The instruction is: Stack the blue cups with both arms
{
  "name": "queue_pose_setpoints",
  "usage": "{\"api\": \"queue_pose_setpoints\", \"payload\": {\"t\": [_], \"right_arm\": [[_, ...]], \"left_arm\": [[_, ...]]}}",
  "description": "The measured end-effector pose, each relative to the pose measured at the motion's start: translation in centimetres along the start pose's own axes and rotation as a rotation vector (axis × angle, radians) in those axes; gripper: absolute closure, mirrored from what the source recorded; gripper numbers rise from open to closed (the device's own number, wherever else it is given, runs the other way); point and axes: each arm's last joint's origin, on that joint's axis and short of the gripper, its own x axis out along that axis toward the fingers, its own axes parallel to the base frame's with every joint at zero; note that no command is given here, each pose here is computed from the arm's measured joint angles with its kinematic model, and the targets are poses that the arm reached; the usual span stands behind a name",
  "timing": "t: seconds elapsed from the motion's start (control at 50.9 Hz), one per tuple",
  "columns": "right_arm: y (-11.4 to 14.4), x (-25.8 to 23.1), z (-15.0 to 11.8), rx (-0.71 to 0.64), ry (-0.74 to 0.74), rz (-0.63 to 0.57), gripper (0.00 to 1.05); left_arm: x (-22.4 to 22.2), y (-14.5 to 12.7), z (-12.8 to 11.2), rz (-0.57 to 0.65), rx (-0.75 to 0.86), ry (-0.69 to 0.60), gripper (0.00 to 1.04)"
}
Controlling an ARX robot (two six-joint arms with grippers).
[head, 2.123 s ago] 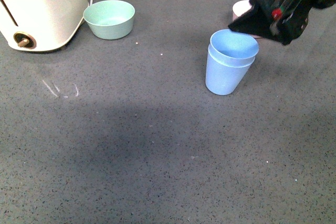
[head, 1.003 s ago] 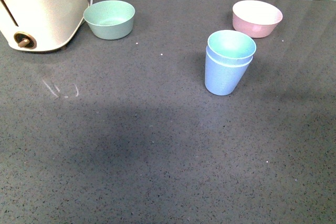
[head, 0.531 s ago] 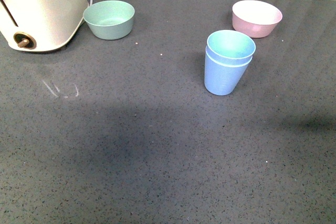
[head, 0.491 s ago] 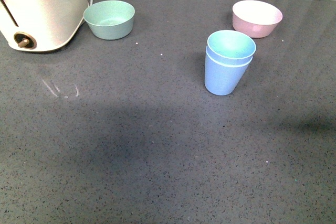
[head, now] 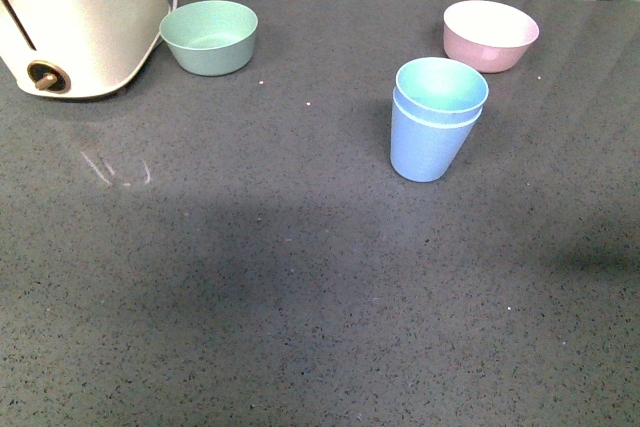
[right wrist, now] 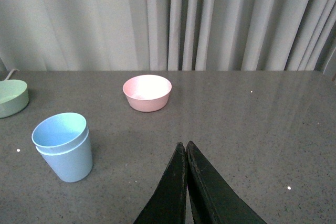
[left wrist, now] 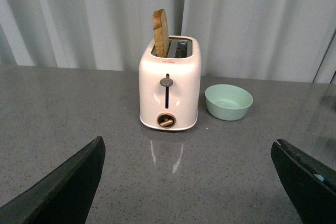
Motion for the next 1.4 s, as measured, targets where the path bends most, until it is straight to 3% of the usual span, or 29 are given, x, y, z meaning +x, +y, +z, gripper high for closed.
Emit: {"api": "queue_pose_setpoints", "payload": {"t": [1.239,1.396], "right_arm": [[0.0,-3.1,-0.1,0.0,0.0,0.0,1.03],[0.0,-3.1,-0.1,0.0,0.0,0.0,0.81]], "left_arm": [[0.0,0.0,0.0,0.0,0.0,0.0,0.09],[0.0,0.0,0.0,0.0,0.0,0.0,0.09]]}}
